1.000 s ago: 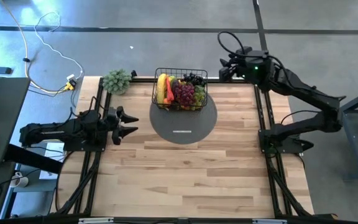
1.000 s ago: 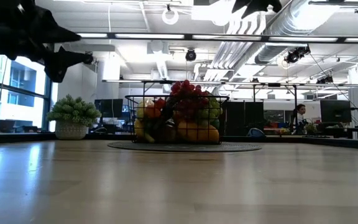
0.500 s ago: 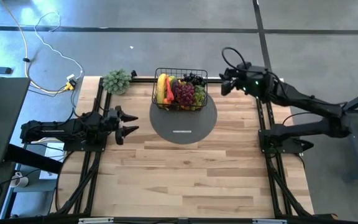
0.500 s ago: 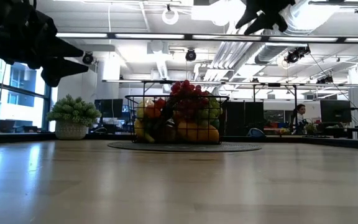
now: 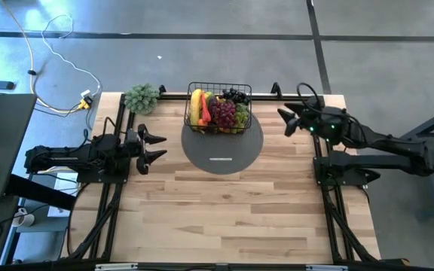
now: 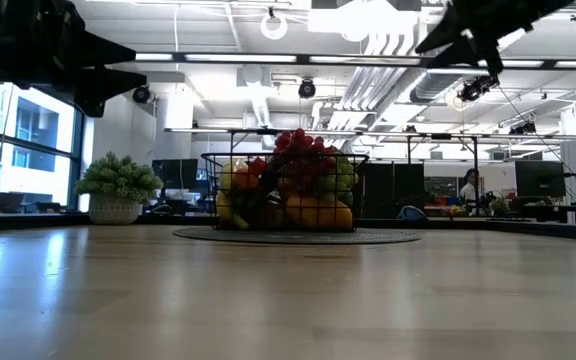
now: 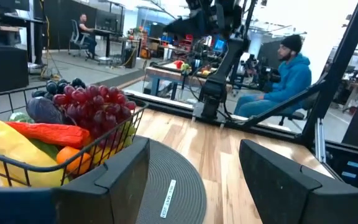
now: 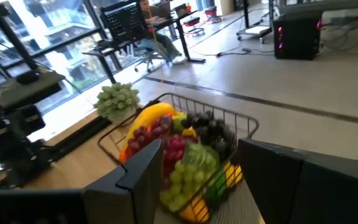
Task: Build produce basket
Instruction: Return to home position
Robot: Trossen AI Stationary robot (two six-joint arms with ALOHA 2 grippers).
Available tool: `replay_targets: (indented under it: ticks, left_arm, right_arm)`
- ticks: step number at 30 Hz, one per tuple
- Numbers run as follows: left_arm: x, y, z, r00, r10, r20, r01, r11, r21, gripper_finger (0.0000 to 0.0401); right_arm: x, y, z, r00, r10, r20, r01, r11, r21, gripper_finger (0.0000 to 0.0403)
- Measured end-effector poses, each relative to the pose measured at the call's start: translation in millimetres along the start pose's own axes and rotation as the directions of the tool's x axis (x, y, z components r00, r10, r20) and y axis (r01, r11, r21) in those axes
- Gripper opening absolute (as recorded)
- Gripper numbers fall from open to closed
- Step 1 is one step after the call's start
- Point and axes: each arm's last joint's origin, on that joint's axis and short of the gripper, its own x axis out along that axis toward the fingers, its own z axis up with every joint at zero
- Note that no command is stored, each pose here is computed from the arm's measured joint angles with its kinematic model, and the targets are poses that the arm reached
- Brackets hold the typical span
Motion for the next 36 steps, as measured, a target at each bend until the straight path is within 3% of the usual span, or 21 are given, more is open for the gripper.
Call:
replay_targets:
  ticks: [9, 15, 24, 36]
  left_arm:
    - [-0.1, 1.4, 0.1, 0.999, 0.045, 0.006, -0.045, 0.999, 0.000, 0.0237]
    - [-0.1, 2.0, -0.1, 0.998, 0.065, 0.007, -0.065, 0.998, 0.000, 0.0237]
    - [-0.1, 2.0, -0.1, 0.998, 0.066, 0.008, -0.066, 0.998, 0.000, 0.0237]
    - [-0.1, 2.0, -0.1, 0.998, 0.066, 0.008, -0.066, 0.998, 0.000, 0.0237]
  right_arm:
    - [-18.8, -19.5, -49.4, 0.998, 0.054, -0.025, -0.051, 0.995, 0.085, 0.0190]
    - [-27.8, -28.8, -65.3, 0.996, 0.087, -0.008, -0.086, 0.992, 0.090, 0.0190]
    - [-33.1, -33.0, -83.5, 0.961, 0.268, -0.062, -0.264, 0.962, 0.063, 0.0190]
    - [-22.1, -41.6, -133.0, 0.907, 0.416, -0.067, -0.409, 0.907, 0.101, 0.0190]
